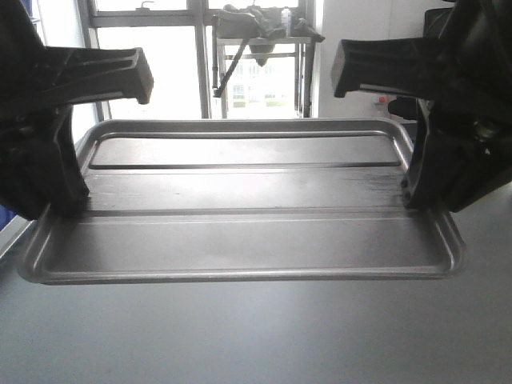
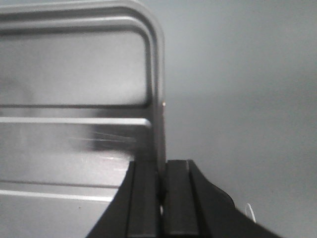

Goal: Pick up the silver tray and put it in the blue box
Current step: 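Hold the tray level in both grippers while the base drives to the crate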

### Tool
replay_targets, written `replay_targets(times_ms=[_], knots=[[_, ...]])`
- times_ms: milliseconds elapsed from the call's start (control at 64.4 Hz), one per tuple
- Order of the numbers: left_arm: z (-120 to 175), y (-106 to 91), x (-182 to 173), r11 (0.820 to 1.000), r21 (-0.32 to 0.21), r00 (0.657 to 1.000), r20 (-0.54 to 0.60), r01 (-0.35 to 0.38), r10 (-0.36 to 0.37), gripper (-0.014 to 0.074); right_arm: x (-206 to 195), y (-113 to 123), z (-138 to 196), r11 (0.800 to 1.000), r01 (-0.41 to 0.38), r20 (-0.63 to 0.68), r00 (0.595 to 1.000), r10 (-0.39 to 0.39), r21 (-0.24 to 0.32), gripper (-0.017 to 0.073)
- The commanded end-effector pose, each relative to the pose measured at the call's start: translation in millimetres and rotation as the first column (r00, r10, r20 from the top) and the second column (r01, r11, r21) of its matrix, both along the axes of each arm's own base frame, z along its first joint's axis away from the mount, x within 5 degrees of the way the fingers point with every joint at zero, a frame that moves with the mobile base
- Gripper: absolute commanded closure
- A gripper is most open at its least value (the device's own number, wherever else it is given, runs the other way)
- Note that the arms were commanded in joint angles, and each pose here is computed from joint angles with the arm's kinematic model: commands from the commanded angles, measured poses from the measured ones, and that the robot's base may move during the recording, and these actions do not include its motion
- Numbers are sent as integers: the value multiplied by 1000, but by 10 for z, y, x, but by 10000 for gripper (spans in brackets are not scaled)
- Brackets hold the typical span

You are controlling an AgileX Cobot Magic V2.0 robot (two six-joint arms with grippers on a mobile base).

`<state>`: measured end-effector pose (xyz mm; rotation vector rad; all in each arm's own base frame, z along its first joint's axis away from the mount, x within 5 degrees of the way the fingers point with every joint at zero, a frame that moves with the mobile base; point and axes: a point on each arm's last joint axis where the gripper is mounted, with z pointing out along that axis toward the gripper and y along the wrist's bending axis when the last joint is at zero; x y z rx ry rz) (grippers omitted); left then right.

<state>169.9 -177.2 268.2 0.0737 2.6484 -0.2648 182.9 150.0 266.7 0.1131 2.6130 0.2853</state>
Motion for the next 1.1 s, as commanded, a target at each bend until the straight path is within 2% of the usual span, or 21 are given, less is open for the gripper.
replay_targets(times_ms=[0, 1087], knots=[[147, 5, 1, 999, -30, 998, 55, 9, -7, 603, 22, -16, 159, 1000, -16, 79, 997, 15, 18, 502], [147, 9, 6, 1000, -29, 998, 56, 7, -6, 603, 24, -18, 156, 1000, -15, 78, 997, 13, 16, 502]])
